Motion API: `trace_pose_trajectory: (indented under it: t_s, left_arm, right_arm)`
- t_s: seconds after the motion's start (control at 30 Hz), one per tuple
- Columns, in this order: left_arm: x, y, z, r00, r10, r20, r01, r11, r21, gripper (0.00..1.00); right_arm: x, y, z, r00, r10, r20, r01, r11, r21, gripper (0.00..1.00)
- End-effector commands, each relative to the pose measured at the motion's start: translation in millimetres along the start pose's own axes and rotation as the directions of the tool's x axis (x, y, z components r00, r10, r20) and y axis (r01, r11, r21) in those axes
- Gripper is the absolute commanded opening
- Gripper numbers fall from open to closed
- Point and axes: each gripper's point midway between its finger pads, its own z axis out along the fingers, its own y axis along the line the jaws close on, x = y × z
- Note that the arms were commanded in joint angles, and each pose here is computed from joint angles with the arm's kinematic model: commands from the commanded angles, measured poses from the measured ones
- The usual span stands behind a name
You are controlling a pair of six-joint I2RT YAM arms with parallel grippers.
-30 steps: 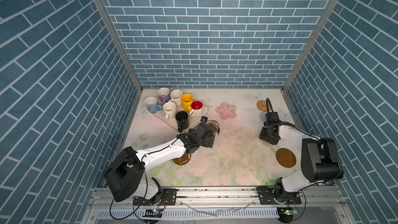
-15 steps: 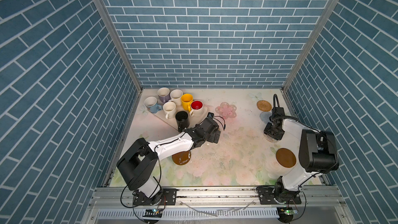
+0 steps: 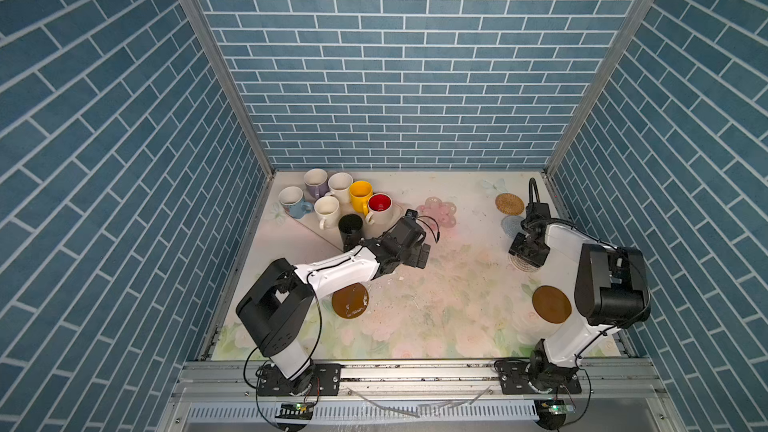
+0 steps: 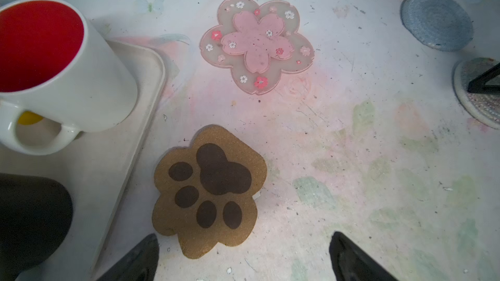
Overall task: Place cups on coasters
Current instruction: Move the coaster to the middle-right of the table, then move the coaster to the top-right of the table.
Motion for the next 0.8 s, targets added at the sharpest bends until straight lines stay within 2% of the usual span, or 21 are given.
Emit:
trace_pose_trajectory:
  t_s: [0.0, 0.27, 0.4, 0.53, 0.77]
  left_arm:
    - [-11.3, 0.0, -13.6, 1.0, 0.0, 0.017, 0.0, 1.0, 0.013, 0.99]
    - [-22.8, 6.3, -52.2, 0.999, -0.014, 0.052, 0.014, 1.0, 0.013, 0.99]
    - [-20.7, 13.3, -68.7, 0.998, -0.022, 0.061, 0.022, 1.0, 0.004, 0.99]
    - [-15.7, 21.8, -82.3, 0.998, -0.028, 0.058, 0.029, 0.999, -0.016, 0.99]
    - [-4.5, 33.0, -102.5, 0.996, -0.057, 0.062, 0.058, 0.998, -0.015, 0.99]
  right_arm:
    - [-6.2, -1.2, -22.6, 1.0, -0.007, 0.012, 0.007, 1.0, -0.002, 0.62]
    - [-17.7, 14.2, -74.7, 0.994, -0.04, 0.101, 0.048, 0.995, -0.085, 0.68]
    - [-23.6, 35.6, -94.6, 0.987, -0.056, 0.149, 0.081, 0.982, -0.17, 0.66]
    - [-29.6, 73.2, -104.9, 0.979, -0.105, 0.175, 0.148, 0.957, -0.251, 0.65]
    - [-34.9, 158.3, -100.1, 0.947, -0.258, 0.192, 0.307, 0.903, -0.302, 0.62]
